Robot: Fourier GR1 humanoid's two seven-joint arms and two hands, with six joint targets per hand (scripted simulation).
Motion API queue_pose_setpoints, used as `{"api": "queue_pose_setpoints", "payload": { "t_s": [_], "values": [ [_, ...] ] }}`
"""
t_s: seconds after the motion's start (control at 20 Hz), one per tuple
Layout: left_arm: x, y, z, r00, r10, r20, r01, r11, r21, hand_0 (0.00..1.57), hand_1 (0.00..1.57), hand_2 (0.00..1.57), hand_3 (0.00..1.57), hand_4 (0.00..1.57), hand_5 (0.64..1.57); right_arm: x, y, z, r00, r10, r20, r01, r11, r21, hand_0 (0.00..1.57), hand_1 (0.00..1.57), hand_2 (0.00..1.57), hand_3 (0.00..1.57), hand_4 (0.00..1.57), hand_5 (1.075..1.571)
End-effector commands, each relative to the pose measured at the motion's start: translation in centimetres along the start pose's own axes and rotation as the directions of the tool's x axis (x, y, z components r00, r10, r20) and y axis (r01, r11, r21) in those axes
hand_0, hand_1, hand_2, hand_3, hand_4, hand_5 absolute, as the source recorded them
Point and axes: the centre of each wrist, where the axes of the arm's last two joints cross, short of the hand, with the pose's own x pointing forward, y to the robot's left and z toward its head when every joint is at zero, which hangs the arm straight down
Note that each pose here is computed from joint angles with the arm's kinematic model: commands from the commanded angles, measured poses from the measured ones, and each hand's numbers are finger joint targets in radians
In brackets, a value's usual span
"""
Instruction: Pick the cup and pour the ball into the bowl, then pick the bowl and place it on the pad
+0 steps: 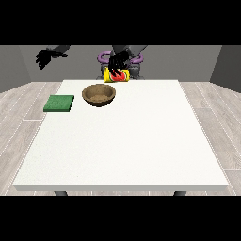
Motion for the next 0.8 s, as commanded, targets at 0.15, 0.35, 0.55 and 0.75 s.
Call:
{"api": "queue_pose_setpoints", "payload": {
  "t_s": [0.15,0.35,0.55,0.75],
  "values": [
    [2.3,0.0,0.2,0.913,-0.378,0.153,0.384,0.923,-0.010,1.48,1.48,1.57,1.57,1.47,1.234,-2.2,0.7,1.5,0.999,-0.018,-0.029,0.018,1.000,0.008,0.00,0.00,0.00,0.00,0.00,1.571],
    [5.6,1.5,0.5,0.879,-0.424,0.215,0.432,0.902,0.013,1.45,1.45,1.57,1.57,1.53,1.137,0.2,-1.6,0.3,1.000,0.016,-0.024,-0.017,0.999,-0.041,0.00,0.00,0.00,0.00,0.00,1.571],
    [3.7,1.1,0.2,0.873,-0.444,0.200,0.448,0.894,0.032,1.45,1.45,1.57,1.57,1.53,1.134,0.0,1.8,-1.7,0.999,-0.020,-0.046,0.019,1.000,-0.019,0.00,0.00,0.00,0.00,0.00,1.569],
    [0.0,2.0,-0.3,0.986,0.127,-0.106,-0.124,0.992,0.029,1.50,1.50,1.57,1.57,1.57,1.092,-1.4,0.3,0.8,0.996,-0.031,-0.089,0.024,0.997,-0.074,0.00,0.00,0.00,0.00,0.10,1.565]
  ]
}}
